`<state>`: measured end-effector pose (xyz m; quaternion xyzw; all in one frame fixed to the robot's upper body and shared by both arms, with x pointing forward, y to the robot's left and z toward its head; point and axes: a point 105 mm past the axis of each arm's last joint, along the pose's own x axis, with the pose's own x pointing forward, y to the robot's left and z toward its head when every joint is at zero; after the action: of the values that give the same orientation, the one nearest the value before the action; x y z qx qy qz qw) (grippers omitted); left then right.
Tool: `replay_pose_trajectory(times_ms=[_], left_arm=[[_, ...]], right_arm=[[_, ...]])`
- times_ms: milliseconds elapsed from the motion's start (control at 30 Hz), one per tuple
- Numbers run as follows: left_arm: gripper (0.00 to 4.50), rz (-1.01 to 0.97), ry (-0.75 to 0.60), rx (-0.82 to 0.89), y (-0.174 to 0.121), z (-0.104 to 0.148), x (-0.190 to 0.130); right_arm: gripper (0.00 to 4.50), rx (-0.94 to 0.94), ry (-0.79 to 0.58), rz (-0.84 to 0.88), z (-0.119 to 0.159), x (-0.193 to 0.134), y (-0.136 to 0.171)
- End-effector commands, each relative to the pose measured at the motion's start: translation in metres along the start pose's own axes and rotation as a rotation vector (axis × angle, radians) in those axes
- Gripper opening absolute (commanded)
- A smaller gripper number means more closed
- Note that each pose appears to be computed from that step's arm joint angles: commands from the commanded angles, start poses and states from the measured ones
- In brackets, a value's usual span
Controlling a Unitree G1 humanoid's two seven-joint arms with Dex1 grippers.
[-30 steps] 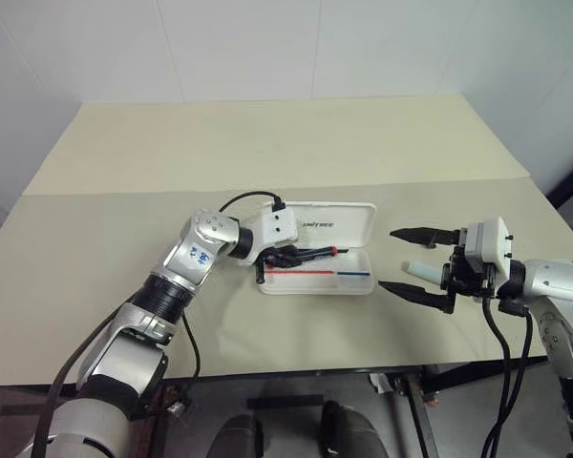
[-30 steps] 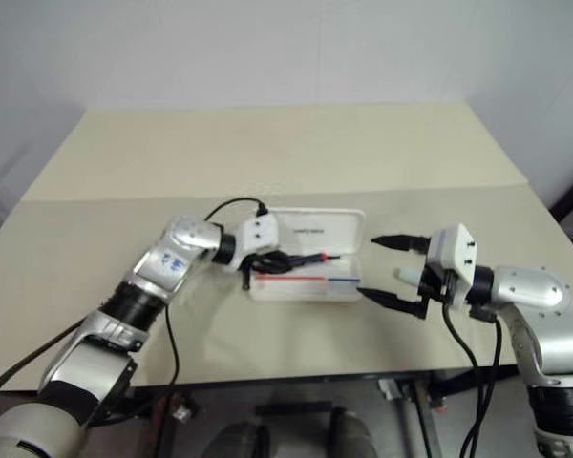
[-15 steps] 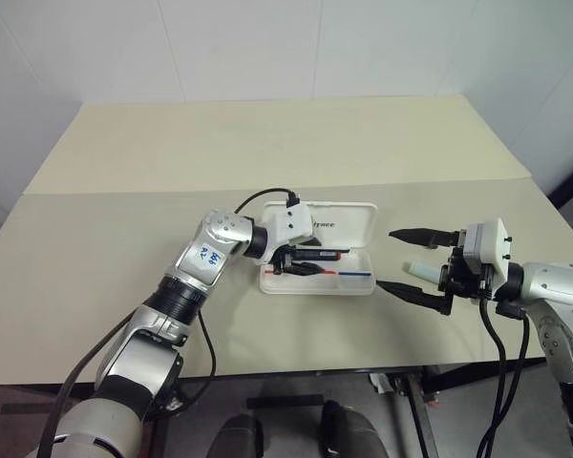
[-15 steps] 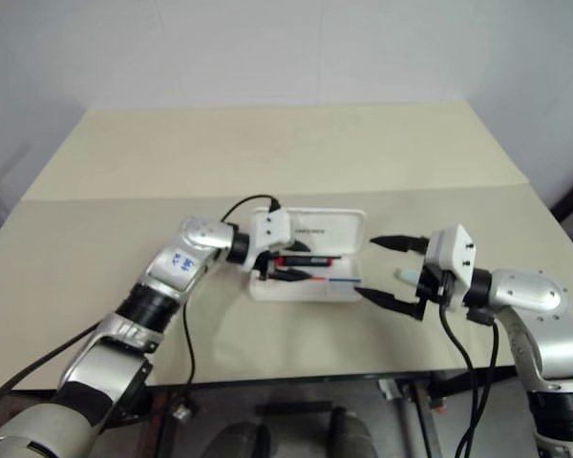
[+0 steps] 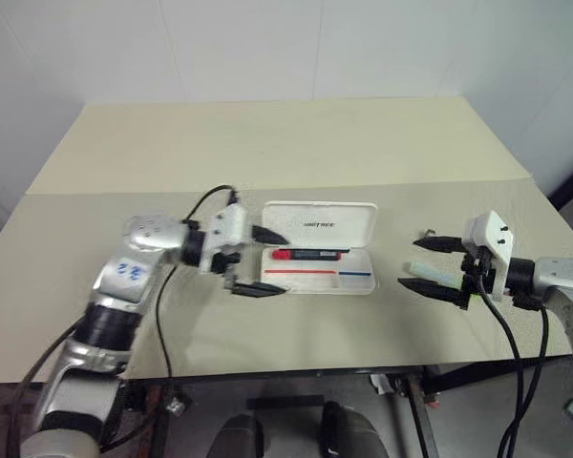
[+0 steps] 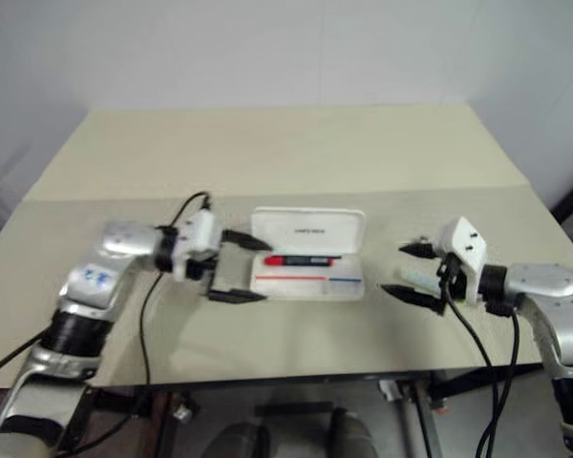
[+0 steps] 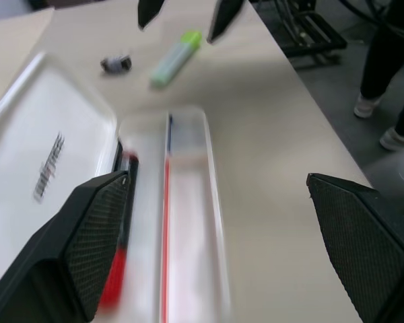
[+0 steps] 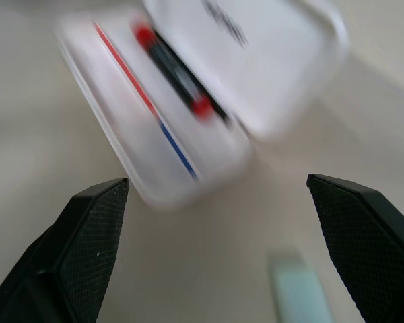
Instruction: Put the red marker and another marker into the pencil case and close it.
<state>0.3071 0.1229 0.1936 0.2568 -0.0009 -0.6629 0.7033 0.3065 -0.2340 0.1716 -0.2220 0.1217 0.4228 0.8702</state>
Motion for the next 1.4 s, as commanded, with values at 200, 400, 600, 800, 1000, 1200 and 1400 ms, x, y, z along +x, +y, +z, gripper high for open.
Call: replay_pose_trajectory(times_ms=[200, 400, 600, 800, 1000, 1200, 1400], left_arm=[[4.48, 0.085, 0.014, 0.065, -0.001, 0.007, -0.049], [4.48, 0.175, 0.002, 0.096, 0.002, 0.011, -0.066], [4.5, 0.183, -0.019, 0.101, -0.003, 0.014, -0.063], [4.5, 0.176, -0.045, 0.096, -0.006, 0.017, -0.059], [4.5, 0.162, -0.048, 0.095, -0.005, 0.016, -0.055], [4.5, 0.156, -0.044, 0.087, -0.005, 0.012, -0.055], [4.5, 0.165, -0.033, 0.076, -0.005, 0.006, -0.057]], right_arm=[[4.5, -0.048, 0.125, 0.018, -0.017, -0.006, -0.022], [4.5, -0.043, 0.242, 0.069, -0.046, -0.003, -0.04], [4.31, -0.007, 0.354, 0.092, -0.075, -0.008, -0.048], [2.67, -0.004, 0.324, 0.119, -0.071, -0.001, -0.048], [1.09, -0.014, 0.296, 0.12, -0.067, 0.004, -0.047], [1.09, -0.139, 0.17, 0.137, -0.016, 0.016, -0.046], [1.09, -0.23, 0.056, 0.264, 0.038, 0.043, -0.007]])
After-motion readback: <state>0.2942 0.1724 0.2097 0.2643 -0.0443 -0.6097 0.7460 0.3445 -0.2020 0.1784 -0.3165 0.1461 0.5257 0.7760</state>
